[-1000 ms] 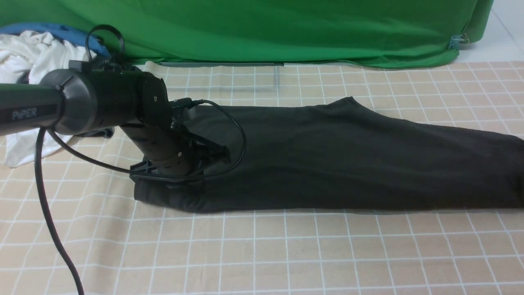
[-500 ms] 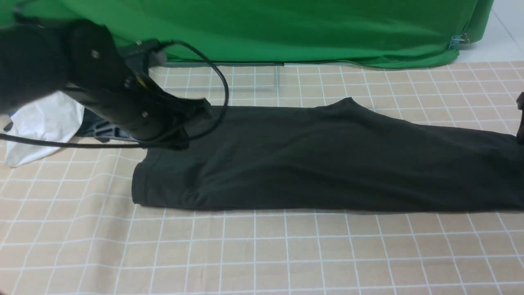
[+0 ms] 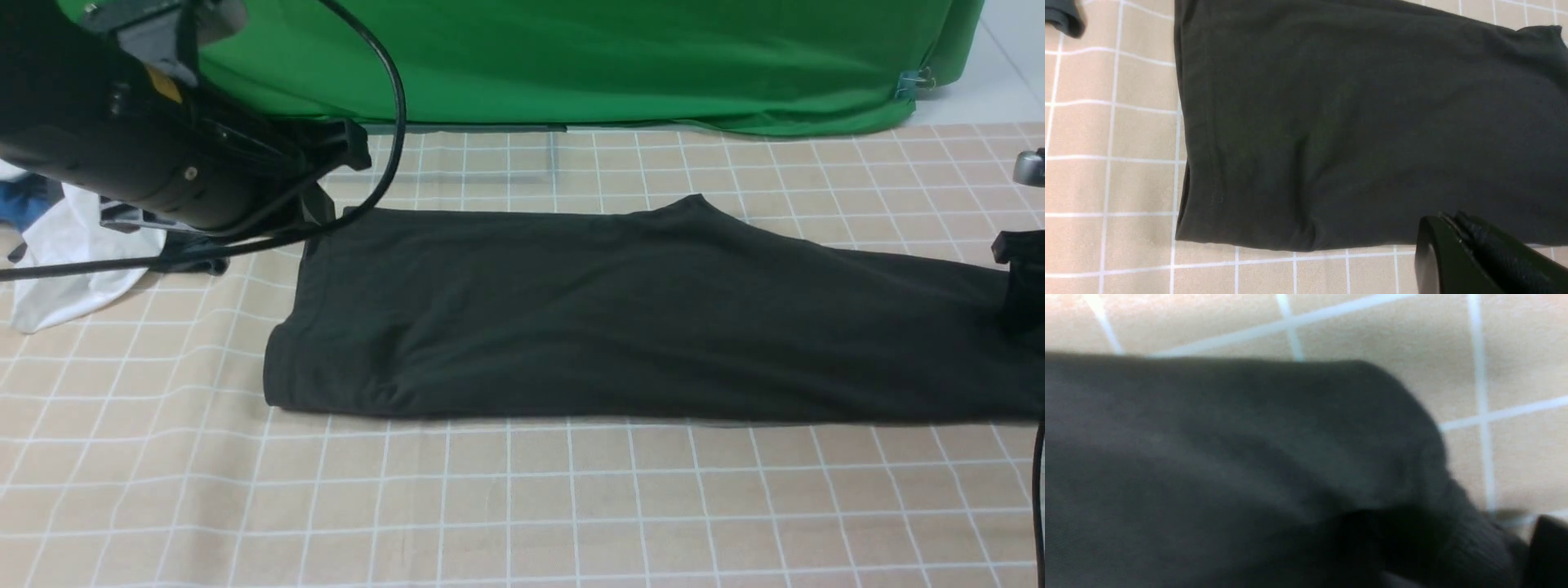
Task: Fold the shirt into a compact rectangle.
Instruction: 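Pull the folded dark garment lengthwise by its ends to straighten it flat on the table, then fold the right end of the dark garment over onto its left end with the right gripper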
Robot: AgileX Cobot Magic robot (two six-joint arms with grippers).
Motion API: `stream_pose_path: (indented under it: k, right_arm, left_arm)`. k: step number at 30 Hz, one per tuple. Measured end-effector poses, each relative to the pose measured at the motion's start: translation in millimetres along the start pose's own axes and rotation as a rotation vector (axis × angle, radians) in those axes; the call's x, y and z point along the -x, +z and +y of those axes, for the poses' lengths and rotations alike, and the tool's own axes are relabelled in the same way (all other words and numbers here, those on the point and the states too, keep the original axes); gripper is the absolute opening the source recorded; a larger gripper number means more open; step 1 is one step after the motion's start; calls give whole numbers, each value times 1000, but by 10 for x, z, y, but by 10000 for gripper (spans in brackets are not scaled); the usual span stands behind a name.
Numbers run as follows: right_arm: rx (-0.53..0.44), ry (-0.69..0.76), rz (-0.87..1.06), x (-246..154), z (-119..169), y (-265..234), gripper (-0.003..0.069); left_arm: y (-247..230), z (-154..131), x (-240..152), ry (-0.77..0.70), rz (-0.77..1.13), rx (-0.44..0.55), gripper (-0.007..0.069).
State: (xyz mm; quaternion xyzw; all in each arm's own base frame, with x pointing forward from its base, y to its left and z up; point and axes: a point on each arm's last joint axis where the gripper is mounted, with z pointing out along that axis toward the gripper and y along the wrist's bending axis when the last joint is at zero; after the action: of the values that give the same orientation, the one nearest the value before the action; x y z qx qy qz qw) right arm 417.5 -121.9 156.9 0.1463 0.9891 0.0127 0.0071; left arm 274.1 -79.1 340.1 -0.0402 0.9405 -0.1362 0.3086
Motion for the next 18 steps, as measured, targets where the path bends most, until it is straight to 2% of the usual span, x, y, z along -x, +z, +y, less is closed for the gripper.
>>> stream_pose_path:
  k: [2, 3, 4, 9, 13, 15, 18]
  right_arm:
    - [20, -9, 12, -7, 30, 8, 235]
    - [22, -15, 16, -11, 36, 8, 156]
    - [21, -22, 18, -11, 46, 3, 122]
    - [7, -30, 19, 21, 36, -100, 123]
    - [28, -28, -63, 21, 105, -437, 123]
    - [95, -36, -172, -45, 267, -891, 123]
    - [189, -70, -258, -137, 545, -1261, 123]
  left_arm:
    - [0, 1, -3, 0, 3, 1, 13]
    - [1, 2, -7, 0, 7, 2, 13]
    - [1, 3, -9, 0, 9, 3, 13]
    - [1, 5, -14, 0, 14, 5, 13]
    - [1, 7, -22, 0, 23, 7, 13]
    - [1, 0, -25, -8, 27, 0, 13]
    - [1, -18, -22, -24, 24, -20, 13]
